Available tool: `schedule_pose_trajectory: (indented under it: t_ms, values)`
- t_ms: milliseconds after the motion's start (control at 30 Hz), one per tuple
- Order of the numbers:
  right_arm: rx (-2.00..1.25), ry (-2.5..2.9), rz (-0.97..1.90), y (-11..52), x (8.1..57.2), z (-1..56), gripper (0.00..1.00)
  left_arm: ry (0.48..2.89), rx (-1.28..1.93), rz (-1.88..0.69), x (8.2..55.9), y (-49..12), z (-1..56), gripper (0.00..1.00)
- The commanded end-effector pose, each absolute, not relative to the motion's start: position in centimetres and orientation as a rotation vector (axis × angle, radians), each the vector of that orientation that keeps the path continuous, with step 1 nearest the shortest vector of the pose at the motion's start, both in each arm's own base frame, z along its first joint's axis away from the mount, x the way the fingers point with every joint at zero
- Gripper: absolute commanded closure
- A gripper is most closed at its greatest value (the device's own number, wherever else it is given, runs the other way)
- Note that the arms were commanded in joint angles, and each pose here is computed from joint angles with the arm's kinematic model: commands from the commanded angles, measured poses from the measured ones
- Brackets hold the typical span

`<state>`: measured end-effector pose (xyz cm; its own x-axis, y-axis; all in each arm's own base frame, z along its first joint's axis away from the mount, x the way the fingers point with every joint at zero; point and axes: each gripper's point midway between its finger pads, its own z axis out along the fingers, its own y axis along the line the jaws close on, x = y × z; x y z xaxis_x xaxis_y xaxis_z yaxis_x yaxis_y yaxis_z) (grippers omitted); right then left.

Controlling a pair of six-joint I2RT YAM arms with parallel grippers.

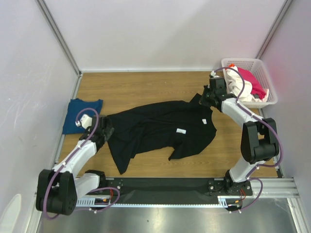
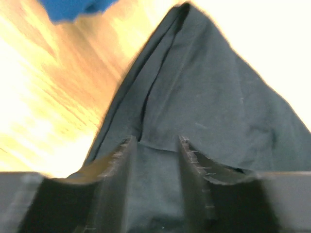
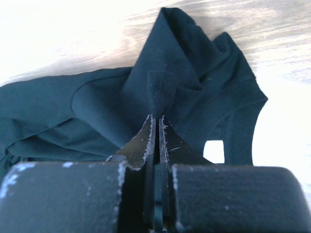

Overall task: Fold and stack the t-shirts
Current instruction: Flatten the tshirt out

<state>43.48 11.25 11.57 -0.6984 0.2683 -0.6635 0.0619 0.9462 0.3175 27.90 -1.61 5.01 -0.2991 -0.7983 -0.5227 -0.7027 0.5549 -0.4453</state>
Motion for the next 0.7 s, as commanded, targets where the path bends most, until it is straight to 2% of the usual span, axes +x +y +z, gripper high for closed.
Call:
schedule_pose_trajectory:
  t_ms: [0, 33, 133, 367, 600, 667]
  values:
    - [0.237, 2.259, 0.362, 11.5, 44.1, 13.5, 1.0, 2.029, -1.118, -0.125, 28.6, -0.8, 7.9, 0.5]
    - [0.235, 2.257, 0.364, 11.5, 44.1, 13.6, 1.0, 2.027, -1.11, -0.128, 28.8, -0.8, 8.2, 0.43]
    - [0.232, 2.257, 0.369, 11.6, 44.3, 13.5, 1.0, 2.025, -1.105, -0.159, 29.1, -1.2, 8.5, 0.41]
    - [0.224, 2.271, 0.363, 11.7, 44.4, 13.2, 1.0, 2.054, -1.129, -0.192, 29.9, -2.0, 6.5, 0.46]
    - [0.234, 2.275, 0.342, 11.3, 44.3, 13.1, 1.0, 2.068, -1.163, -0.171, 29.5, -1.9, 5.3, 0.47]
    - [0.235, 2.271, 0.344, 11.4, 44.4, 13.2, 1.0, 2.059, -1.171, -0.17, 29.5, -1.7, 5.1, 0.51]
